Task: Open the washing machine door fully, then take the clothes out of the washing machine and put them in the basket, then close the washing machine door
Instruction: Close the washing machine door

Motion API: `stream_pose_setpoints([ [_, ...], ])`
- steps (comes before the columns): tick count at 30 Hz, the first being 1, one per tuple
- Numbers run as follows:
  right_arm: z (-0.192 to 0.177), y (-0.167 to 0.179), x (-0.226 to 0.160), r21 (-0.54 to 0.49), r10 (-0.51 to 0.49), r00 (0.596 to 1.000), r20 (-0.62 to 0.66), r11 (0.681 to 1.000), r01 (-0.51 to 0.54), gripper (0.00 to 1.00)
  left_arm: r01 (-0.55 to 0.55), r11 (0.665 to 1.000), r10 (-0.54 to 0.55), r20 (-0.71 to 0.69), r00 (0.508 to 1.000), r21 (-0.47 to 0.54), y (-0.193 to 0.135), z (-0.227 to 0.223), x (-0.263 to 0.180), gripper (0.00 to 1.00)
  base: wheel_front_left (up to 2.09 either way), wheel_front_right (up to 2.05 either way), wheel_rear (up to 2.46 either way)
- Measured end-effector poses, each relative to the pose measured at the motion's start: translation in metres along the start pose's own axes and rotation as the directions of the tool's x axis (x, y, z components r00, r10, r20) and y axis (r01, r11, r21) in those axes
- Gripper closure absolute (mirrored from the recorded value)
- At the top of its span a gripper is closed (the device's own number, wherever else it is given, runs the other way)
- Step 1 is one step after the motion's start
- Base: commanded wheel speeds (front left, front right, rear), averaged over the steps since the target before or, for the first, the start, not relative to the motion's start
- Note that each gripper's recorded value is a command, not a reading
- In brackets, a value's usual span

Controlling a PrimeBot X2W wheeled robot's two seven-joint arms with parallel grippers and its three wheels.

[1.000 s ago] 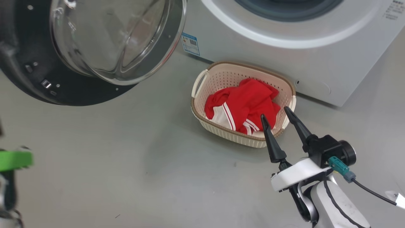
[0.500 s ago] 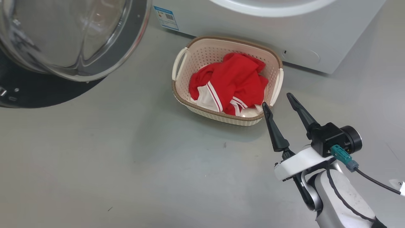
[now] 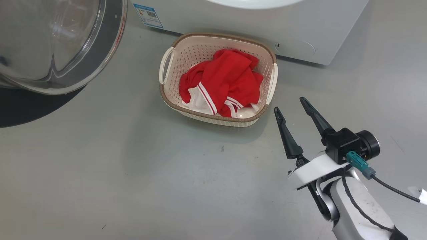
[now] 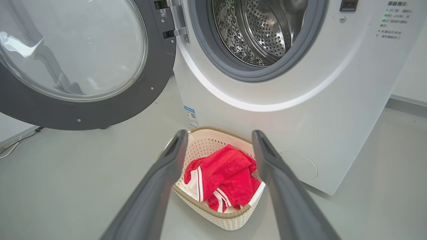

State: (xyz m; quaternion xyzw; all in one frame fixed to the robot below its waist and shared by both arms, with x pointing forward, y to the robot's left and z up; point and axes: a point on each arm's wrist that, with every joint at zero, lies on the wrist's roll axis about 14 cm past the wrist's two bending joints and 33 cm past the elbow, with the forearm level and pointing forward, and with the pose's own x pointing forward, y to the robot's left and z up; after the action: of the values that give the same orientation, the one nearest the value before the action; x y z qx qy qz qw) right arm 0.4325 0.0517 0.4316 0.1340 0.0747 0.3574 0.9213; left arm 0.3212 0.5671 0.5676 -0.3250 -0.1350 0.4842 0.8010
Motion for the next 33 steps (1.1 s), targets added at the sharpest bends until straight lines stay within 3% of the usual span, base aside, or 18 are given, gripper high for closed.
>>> stream_pose_setpoints([
  [1, 0.000, 0.000, 0.000, 0.000, 0.000, 1.000, 0.000, 1.000, 0.000, 0.00, 0.000, 1.000, 0.000, 0.000, 1.000, 0.000, 0.000, 0.000, 0.000, 1.00, 0.00, 0.00, 0.00],
  [5, 0.001, -0.002, -0.002, -0.004, -0.008, 1.000, 0.002, 1.000, 0.008, 0.00, -0.048, 0.983, 0.036, -0.070, 0.997, -0.176, 0.005, -0.014, 0.004, 1.00, 0.00, 0.00, 0.00],
  [11, 0.001, -0.002, -0.002, -0.005, -0.009, 1.000, 0.001, 1.000, 0.009, 0.00, -0.091, 0.945, 0.029, -0.195, 0.980, -0.315, 0.001, -0.043, 0.004, 1.00, 0.00, 0.00, 0.00],
  [26, 0.003, -0.005, 0.000, -0.007, -0.011, 1.000, 0.008, 1.000, 0.011, 0.00, -0.160, 0.891, -0.043, -0.431, 0.901, -0.425, -0.021, -0.098, 0.000, 1.00, 0.00, 0.00, 0.00],
  [33, 0.003, -0.007, 0.001, -0.008, -0.014, 1.000, 0.011, 1.000, 0.014, 0.00, -0.185, 0.893, -0.053, -0.504, 0.862, -0.410, -0.022, -0.116, -0.005, 1.00, 0.00, 0.00, 0.00],
])
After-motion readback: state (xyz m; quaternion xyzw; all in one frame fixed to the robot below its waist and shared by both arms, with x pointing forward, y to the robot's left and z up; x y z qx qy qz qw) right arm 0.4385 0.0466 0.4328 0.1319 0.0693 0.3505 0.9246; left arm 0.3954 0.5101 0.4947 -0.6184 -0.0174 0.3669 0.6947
